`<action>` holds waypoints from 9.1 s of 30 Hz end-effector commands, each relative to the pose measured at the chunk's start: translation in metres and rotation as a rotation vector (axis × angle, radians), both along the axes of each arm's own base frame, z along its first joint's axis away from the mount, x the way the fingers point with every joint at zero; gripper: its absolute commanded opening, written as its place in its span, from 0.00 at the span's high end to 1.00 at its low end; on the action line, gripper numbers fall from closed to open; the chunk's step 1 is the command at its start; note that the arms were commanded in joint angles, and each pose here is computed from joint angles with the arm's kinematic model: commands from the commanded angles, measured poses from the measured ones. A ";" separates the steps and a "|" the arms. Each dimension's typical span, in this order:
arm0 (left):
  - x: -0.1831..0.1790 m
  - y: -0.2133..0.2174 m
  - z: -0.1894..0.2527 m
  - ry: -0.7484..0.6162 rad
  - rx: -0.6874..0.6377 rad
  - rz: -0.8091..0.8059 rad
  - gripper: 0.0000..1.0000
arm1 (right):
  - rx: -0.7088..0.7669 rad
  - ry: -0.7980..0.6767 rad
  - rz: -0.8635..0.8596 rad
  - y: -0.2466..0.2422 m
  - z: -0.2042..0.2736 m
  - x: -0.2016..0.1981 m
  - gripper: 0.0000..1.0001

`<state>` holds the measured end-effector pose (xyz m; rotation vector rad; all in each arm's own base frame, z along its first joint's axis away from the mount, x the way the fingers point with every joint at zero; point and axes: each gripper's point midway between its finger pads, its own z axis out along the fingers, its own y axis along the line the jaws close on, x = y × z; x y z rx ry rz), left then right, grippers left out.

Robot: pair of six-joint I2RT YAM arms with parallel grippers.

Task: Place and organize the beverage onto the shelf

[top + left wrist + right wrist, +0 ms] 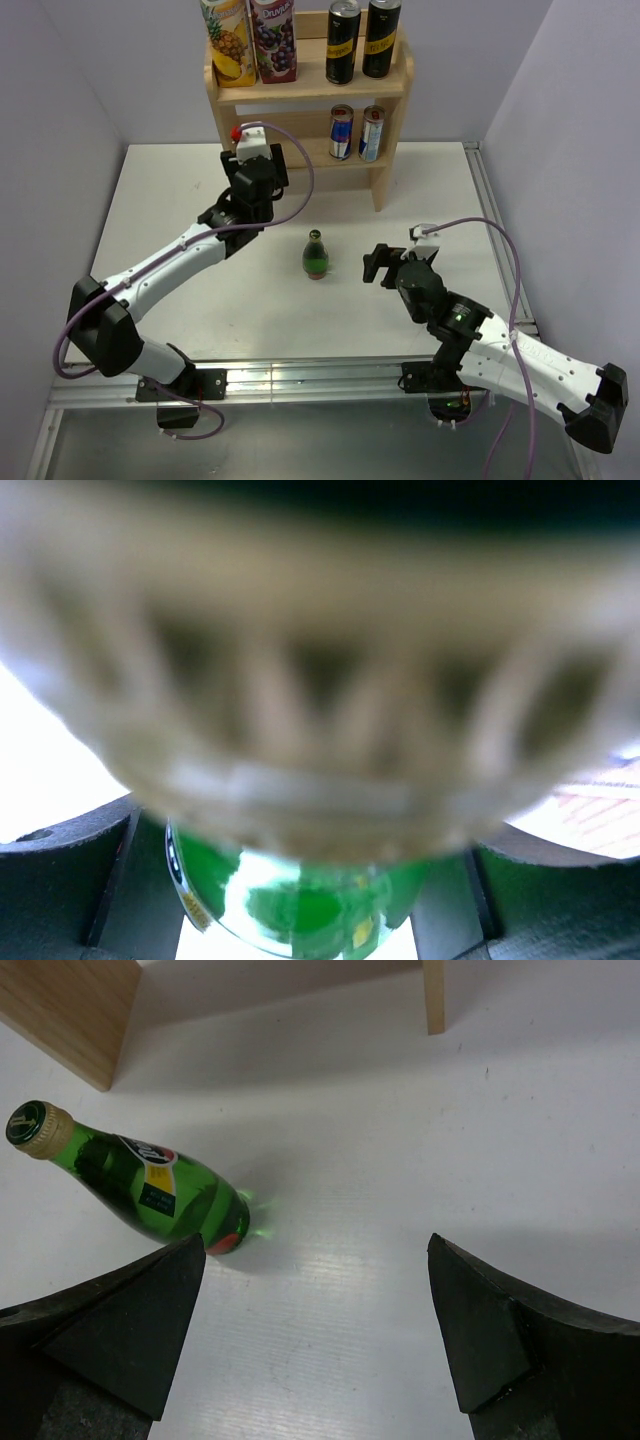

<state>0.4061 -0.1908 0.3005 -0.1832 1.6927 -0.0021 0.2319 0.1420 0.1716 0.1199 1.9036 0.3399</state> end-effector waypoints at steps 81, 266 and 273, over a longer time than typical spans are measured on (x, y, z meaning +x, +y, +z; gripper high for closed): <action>0.080 0.059 0.015 -0.117 -0.108 0.201 0.03 | 0.036 0.022 -0.019 0.006 -0.034 0.002 0.01; -0.044 -0.115 -0.089 -0.086 -0.003 -0.178 1.00 | 0.067 -0.022 -0.020 0.003 -0.030 -0.003 0.01; -0.011 -0.106 -0.019 -0.150 -0.025 -0.155 1.00 | 0.064 -0.022 -0.015 0.005 -0.031 -0.003 0.01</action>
